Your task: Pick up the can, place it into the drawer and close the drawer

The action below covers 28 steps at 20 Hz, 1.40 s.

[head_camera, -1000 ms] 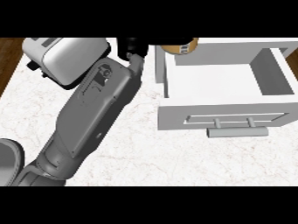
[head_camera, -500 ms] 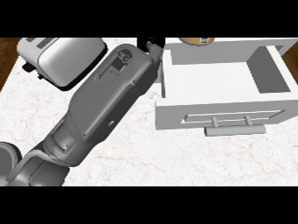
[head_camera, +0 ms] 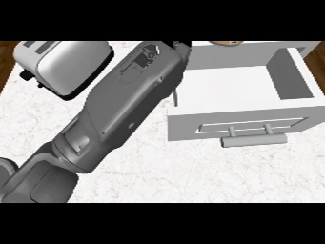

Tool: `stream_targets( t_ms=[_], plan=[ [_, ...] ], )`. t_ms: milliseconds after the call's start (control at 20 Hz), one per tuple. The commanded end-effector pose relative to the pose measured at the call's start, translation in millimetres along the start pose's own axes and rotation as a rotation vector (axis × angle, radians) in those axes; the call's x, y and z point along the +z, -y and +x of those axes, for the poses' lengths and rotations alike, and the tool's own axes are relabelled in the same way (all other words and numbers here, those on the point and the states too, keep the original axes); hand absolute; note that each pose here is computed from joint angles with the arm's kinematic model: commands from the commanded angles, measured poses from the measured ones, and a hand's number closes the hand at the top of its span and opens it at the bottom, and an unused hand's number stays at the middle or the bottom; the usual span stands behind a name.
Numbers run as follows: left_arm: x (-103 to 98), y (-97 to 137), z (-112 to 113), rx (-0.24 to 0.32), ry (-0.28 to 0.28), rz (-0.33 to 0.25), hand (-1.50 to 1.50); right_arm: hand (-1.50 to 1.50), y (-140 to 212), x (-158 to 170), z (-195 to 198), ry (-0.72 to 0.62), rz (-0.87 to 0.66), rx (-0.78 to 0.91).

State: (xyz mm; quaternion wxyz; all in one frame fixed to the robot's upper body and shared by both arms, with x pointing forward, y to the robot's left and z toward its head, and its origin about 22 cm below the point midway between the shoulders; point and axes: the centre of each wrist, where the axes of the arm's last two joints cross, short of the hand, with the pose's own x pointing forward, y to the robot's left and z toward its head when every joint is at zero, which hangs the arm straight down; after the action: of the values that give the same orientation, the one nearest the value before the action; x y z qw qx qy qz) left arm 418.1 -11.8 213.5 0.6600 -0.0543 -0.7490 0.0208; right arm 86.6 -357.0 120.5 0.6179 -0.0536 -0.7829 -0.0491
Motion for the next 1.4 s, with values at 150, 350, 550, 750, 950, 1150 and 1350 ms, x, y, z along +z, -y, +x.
stream_targets(
  t_ms=[150,350,550,750,950,1150,1350],
  plan=[
    [3.4,-3.4,-26.2,-0.013,-0.044,0.008,1.5,-1.5,-5.6,3.7,6.6,-0.008,0.009,0.0],
    [3.9,1.4,-29.2,-0.077,-0.047,0.043,1.5,-1.5,-11.1,1.3,11.0,0.015,0.013,-0.002],
    [4.1,-3.1,-39.2,-0.09,-0.051,0.068,-1.5,-1.5,4.3,0.4,11.8,0.001,0.008,-0.008],
    [2.1,-5.8,-44.1,-0.108,-0.056,0.096,-1.5,-1.5,2.6,-2.2,5.3,0.016,0.019,-0.017],
    [1.3,4.0,-30.3,-0.108,-0.049,0.112,-1.5,-1.5,-4.5,-4.1,2.2,-0.006,0.027,0.003],
    [7.0,4.0,-39.4,-0.101,-0.047,0.12,-1.5,-1.5,-9.4,-3.9,21.7,0.018,0.026,0.018],
    [1.6,-2.0,-41.2,-0.086,-0.043,0.142,-1.5,-1.5,-8.7,-15.4,10.1,0.035,0.028,-0.007]
  ],
)
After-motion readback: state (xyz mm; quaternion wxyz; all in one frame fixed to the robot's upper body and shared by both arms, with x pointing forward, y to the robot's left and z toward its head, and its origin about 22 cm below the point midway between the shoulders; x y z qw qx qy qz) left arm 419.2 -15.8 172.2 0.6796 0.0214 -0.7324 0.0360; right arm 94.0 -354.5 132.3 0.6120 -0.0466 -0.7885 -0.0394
